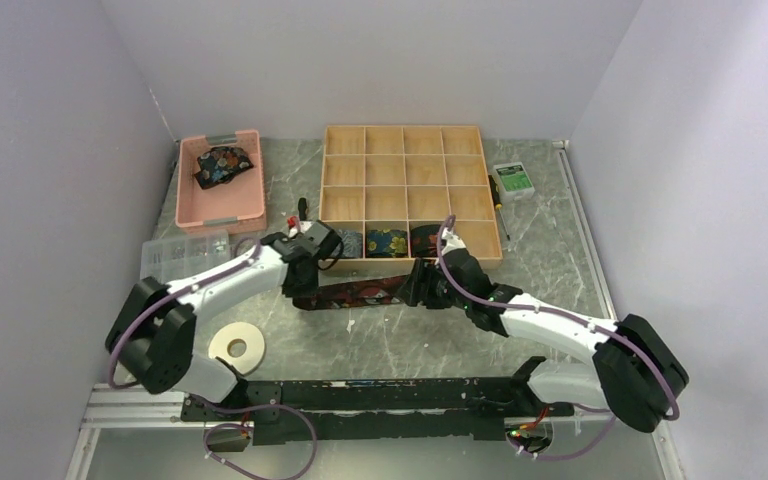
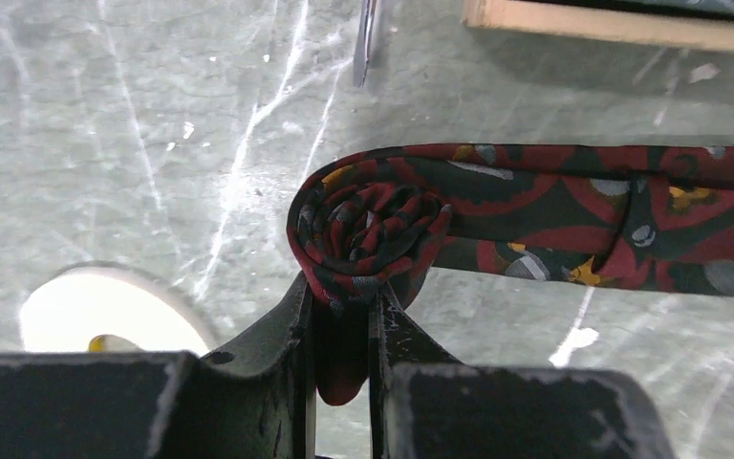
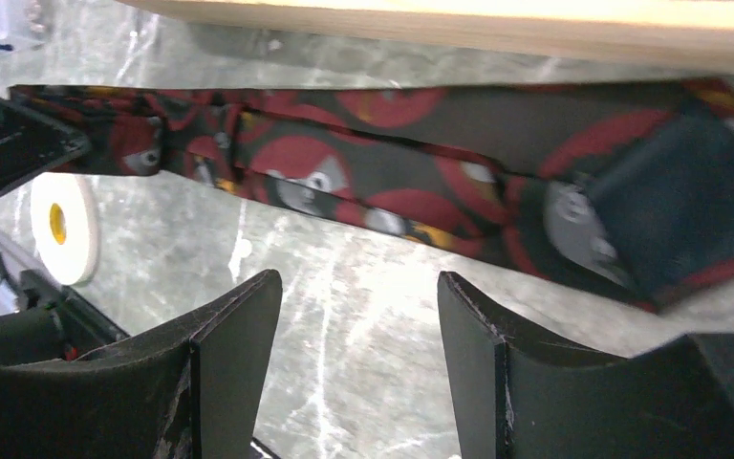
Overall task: Roll the ties
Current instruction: Roll the tie at the center of the board.
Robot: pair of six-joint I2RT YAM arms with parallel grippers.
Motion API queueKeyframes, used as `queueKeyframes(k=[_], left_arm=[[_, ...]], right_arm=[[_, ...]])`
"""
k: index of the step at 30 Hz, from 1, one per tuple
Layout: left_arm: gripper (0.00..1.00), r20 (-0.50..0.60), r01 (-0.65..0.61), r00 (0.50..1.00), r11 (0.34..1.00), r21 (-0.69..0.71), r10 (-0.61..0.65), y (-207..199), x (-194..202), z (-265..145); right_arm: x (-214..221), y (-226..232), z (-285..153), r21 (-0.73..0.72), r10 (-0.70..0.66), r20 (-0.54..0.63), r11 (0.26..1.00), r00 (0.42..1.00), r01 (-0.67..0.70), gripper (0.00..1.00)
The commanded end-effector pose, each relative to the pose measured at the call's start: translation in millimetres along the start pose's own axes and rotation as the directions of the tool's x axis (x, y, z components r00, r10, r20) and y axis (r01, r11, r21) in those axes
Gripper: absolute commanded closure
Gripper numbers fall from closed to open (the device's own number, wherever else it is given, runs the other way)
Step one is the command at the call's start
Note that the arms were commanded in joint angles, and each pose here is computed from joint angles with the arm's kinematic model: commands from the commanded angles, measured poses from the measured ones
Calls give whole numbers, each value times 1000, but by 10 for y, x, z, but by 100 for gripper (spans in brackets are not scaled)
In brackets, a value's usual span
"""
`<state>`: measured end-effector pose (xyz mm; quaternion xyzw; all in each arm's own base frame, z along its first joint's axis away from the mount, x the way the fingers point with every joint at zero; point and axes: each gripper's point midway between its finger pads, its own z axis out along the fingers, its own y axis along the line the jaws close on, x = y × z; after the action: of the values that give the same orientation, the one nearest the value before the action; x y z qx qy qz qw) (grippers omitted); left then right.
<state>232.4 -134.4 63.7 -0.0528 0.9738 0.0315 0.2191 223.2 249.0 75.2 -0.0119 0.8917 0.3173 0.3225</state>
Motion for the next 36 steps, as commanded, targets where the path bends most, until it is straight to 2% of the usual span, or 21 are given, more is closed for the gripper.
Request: queueKeyframes(k=[1,7,13,15,20,22,29,36], left_arm=[[97,27,-85,995,960,-268,96,238,-6,-96],[97,27,-177,979,909,-378,202,-18,58,-78],[97,4,-250,961,877,-410,276,-335,136,63],[90,-1,-266,957,878,-398,289,-437,152,103],[53,-8,-283,956,911,-302,294,-706,203,160],[44,-2,-274,959,927,-256,283,-786,210,148],[29,38,-232,970,964,-129,239,-924,168,-12],[19,81,-142,988,985,97,135,-1006,82,-282]], right_arm=[[-81,-184,-99,49,-9,54,999,999,6,35],[-105,-296,-196,64,-1,79,998,997,-4,35],[-90,-371,-234,75,8,87,997,996,-15,35],[-79,-386,-235,77,11,86,997,996,-18,35],[-60,-411,-236,80,17,86,997,996,-24,35],[-61,-411,-238,78,17,87,997,996,-24,35],[-45,-330,-226,37,9,71,999,997,-11,35],[-48,-118,-209,-65,-20,38,998,999,22,35]])
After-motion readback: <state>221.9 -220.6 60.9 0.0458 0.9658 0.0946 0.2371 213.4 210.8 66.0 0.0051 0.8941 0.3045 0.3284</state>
